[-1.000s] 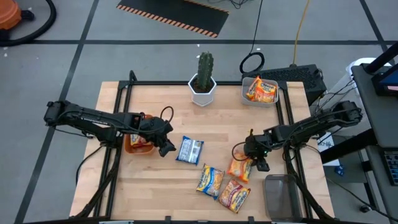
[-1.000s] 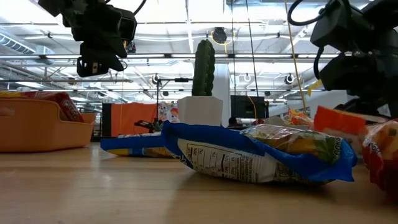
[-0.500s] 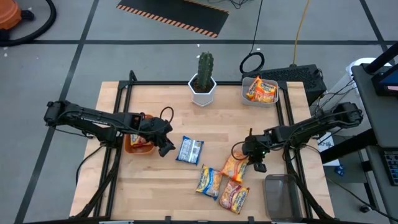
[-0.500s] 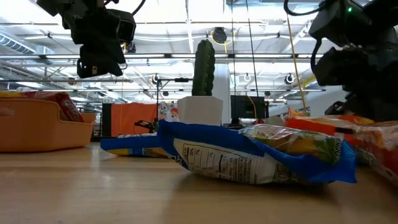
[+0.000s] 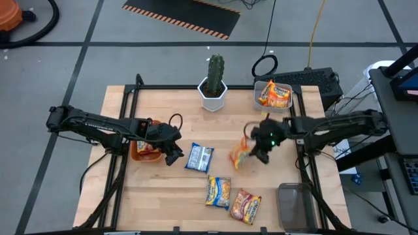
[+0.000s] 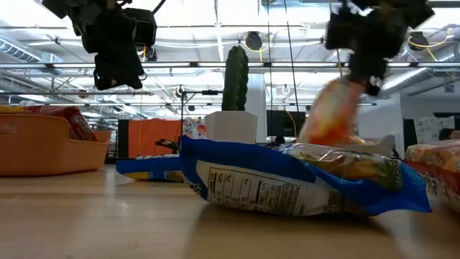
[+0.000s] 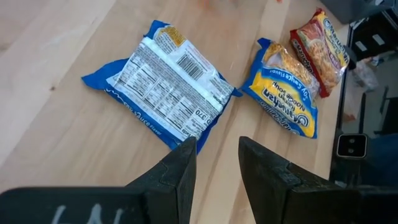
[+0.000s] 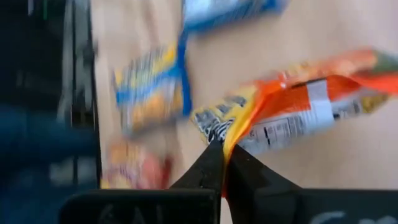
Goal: Sort Maruchan noodles
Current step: Put the orange noodle pack into the gray bin
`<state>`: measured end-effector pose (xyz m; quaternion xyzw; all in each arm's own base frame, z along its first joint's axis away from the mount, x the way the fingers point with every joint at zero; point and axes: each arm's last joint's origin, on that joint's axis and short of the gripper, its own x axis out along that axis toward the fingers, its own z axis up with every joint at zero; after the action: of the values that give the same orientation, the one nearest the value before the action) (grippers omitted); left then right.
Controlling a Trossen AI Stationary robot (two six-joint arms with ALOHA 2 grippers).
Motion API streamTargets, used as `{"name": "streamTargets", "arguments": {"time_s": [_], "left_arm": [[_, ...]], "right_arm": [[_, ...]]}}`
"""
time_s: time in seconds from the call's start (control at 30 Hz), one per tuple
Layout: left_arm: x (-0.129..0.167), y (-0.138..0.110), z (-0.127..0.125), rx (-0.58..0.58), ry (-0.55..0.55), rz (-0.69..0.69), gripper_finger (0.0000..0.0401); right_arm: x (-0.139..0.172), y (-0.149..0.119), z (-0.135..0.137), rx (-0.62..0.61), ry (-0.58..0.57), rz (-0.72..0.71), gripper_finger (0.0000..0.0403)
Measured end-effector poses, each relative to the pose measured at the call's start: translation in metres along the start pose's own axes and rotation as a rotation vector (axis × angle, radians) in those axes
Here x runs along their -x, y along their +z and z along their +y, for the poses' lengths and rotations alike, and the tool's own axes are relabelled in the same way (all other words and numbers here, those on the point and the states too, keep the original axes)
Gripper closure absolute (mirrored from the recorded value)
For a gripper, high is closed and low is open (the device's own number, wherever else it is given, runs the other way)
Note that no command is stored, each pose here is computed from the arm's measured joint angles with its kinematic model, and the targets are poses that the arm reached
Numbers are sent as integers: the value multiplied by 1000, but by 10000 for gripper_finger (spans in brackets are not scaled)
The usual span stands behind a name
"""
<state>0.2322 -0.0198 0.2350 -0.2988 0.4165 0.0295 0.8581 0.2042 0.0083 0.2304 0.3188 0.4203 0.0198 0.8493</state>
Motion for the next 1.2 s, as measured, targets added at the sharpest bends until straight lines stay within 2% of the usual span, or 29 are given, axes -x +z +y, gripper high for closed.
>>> {"name": "streamTargets", "arguments": {"time_s": [0.2, 0.47, 0.67, 0.97, 1.2], "left_arm": [[0, 0, 0, -45, 2, -2, 276], [2, 6, 8, -172, 10, -14, 276], [2, 5, 7, -215, -20, 5, 276], [2, 5, 7, -146, -4, -2, 276], [2, 6, 6, -96, -10, -19, 276]], "right_arm": [[33, 42, 7, -145, -70, -195, 403], [85, 73, -5, -225, -215, -247, 403], [121, 81, -36, -299, -348, -317, 403], [154, 81, -84, -301, -522, -372, 403], [165, 83, -125, -276, -515, -345, 403]]}}
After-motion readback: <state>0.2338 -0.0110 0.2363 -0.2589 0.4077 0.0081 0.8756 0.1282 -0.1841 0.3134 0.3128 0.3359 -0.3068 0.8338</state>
